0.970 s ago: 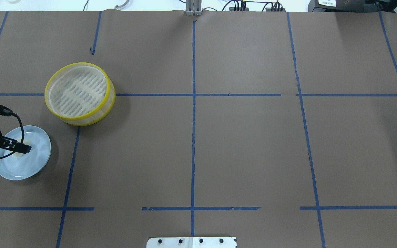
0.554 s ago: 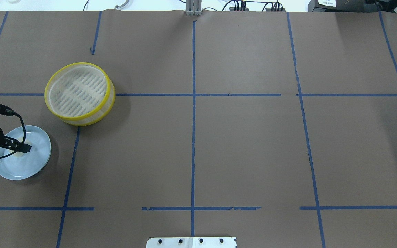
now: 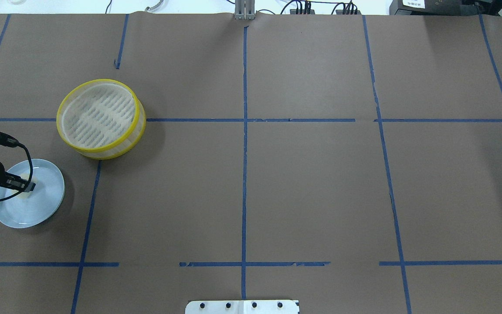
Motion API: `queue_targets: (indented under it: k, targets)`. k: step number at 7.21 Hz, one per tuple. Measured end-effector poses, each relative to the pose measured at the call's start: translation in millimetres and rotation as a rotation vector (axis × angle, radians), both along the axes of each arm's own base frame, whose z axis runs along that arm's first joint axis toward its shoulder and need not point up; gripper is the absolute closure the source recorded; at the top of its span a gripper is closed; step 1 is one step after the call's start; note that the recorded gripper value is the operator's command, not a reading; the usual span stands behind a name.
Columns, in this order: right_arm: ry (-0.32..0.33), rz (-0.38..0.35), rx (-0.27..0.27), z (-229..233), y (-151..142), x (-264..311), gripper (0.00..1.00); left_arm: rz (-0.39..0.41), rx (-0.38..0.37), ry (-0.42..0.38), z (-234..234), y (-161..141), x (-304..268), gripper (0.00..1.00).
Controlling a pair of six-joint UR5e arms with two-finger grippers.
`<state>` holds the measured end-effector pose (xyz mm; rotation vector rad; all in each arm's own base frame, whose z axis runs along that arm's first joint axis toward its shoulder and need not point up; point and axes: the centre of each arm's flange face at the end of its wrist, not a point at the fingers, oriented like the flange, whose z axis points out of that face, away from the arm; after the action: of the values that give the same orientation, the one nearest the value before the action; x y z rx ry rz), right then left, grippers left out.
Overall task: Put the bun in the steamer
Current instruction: 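Close the left gripper on the bun and lift it, then carry the bun with the left gripper over the yellow steamer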
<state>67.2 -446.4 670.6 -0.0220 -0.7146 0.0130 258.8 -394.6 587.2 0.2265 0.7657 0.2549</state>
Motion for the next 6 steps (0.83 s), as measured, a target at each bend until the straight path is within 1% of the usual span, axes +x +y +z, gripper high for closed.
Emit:
queue_targets:
  k: [2,3,4,5,6]
  targets:
    - [0.000,0.000,0.000,0.0,0.0,0.0,0.00,-0.001,0.012,0.015,-10.5,-0.3,-0.6,0.63]
    - [0.000,0.000,0.000,0.0,0.0,0.0,0.00,-0.002,0.029,0.036,-25.3,-0.1,-2.9,0.66]
    - [0.000,0.000,0.000,0.0,0.0,0.0,0.00,-0.010,0.054,0.064,-46.7,-0.7,-8.5,0.66]
    - [0.000,0.000,0.000,0.0,0.0,0.0,0.00,-0.033,0.071,0.088,-64.6,-7.8,-19.1,0.65]
    - [0.000,0.000,0.000,0.0,0.0,0.0,0.00,-0.071,0.069,0.109,-83.9,-27.0,-33.9,0.65]
